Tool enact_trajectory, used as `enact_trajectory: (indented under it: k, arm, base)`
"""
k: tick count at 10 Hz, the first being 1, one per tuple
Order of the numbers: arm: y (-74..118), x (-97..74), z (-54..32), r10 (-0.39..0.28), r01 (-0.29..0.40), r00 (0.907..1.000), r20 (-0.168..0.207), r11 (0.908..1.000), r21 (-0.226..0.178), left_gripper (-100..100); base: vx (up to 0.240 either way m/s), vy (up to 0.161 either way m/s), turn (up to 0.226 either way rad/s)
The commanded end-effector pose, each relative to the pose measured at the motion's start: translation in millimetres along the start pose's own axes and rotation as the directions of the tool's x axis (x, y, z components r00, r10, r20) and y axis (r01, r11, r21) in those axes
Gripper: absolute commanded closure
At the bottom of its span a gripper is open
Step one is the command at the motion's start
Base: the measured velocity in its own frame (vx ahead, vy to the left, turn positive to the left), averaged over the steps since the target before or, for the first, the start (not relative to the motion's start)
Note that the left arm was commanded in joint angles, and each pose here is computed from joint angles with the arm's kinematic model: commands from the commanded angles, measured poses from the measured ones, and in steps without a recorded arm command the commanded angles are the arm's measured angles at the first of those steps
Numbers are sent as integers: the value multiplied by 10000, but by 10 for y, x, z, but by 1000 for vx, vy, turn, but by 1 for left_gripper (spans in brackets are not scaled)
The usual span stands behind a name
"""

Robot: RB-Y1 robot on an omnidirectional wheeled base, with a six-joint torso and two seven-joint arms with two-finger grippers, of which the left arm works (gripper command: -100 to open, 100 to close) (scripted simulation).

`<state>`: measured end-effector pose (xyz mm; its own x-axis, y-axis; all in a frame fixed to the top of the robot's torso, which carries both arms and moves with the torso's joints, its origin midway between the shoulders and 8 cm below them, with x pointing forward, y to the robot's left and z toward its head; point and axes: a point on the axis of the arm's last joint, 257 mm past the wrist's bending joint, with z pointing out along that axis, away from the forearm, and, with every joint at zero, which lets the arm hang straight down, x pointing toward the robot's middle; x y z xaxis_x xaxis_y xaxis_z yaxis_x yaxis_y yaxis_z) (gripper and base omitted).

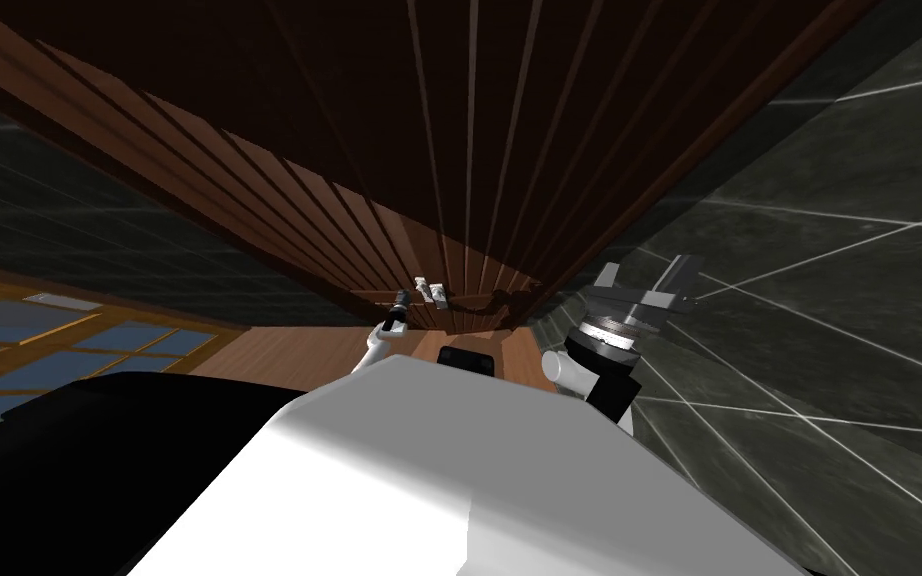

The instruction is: Pull the door open

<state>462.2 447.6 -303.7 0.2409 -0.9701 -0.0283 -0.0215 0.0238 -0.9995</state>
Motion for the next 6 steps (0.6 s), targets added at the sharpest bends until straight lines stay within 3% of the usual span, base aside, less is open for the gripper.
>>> enact_trajectory:
  k: [1, 6]
  arm:
    - [34, -117, -49, 74, -73, 9999, 141, 9999, -103, -100]
    - [58, -63, -116, 10, -10, 10000, -16, 9998, -177, -100]
  base:
    - [-178, 58, 94]
    - [-194, -52, 19]
